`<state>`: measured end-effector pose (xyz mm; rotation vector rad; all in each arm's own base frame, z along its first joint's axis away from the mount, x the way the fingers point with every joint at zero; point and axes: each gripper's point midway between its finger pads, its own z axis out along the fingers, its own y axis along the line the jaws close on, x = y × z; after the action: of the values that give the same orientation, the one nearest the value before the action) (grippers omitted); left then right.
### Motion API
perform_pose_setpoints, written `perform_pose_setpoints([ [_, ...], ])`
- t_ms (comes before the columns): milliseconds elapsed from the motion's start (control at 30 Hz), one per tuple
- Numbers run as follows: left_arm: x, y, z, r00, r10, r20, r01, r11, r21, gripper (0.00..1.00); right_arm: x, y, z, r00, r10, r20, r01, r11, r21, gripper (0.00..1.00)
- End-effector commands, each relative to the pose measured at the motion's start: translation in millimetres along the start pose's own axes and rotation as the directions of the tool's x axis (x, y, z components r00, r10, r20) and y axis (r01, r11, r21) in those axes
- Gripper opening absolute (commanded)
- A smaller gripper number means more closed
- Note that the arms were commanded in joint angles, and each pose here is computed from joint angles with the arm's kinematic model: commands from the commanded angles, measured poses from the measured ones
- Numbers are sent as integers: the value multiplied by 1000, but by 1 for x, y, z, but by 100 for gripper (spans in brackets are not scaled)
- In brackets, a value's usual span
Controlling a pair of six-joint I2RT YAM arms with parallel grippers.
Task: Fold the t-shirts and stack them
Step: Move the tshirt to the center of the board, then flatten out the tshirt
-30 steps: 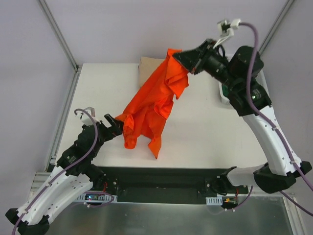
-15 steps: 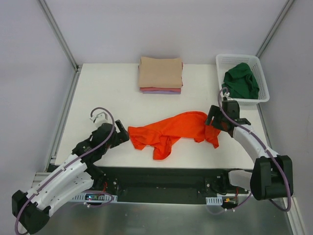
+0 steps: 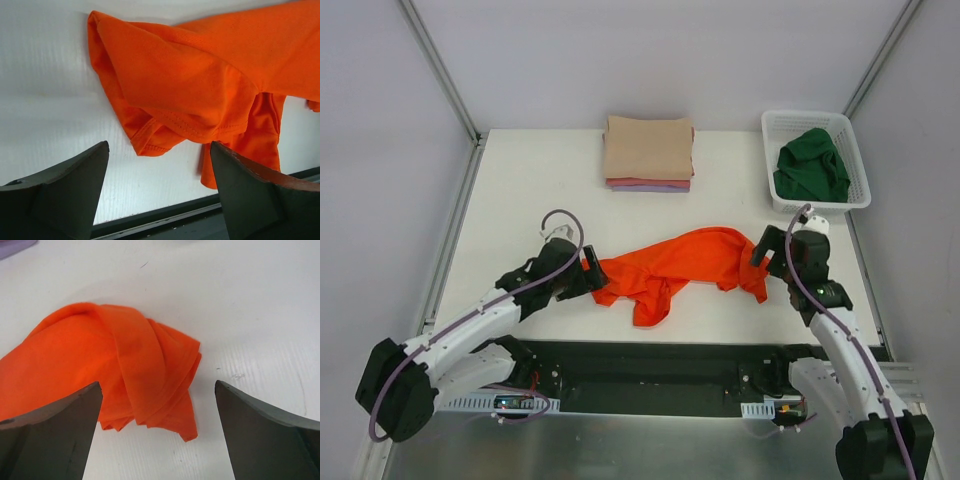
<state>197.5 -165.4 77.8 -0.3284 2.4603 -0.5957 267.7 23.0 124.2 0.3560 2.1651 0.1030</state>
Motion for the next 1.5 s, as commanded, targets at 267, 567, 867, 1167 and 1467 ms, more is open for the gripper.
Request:
perform_pose_setpoints([
  [267,-21,-37,41,998,9,-66,-10,1000,-14,57,49,19,-25,1000,28,-3,-28,971,-236,96],
  [567,-24,-47,57,995,15,-103,-18,999,-28,10,68,15,-30,998,58,-31,-64,968,-243,96],
  [867,-34,-47,27,999,36,-8,-35,999,35,0,78,23,-26,990,39,-136,-71,969,-236,97],
  [1167,-51,-39,-9,990,-4,138,-7,997,81,0,72,29,-7,987,-78,-142,77,997,-13,90],
  [1467,-55,-43,-15,988,4,154,-20,995,102,0,84,49,24,983,-36,-181,38,999,8,76],
])
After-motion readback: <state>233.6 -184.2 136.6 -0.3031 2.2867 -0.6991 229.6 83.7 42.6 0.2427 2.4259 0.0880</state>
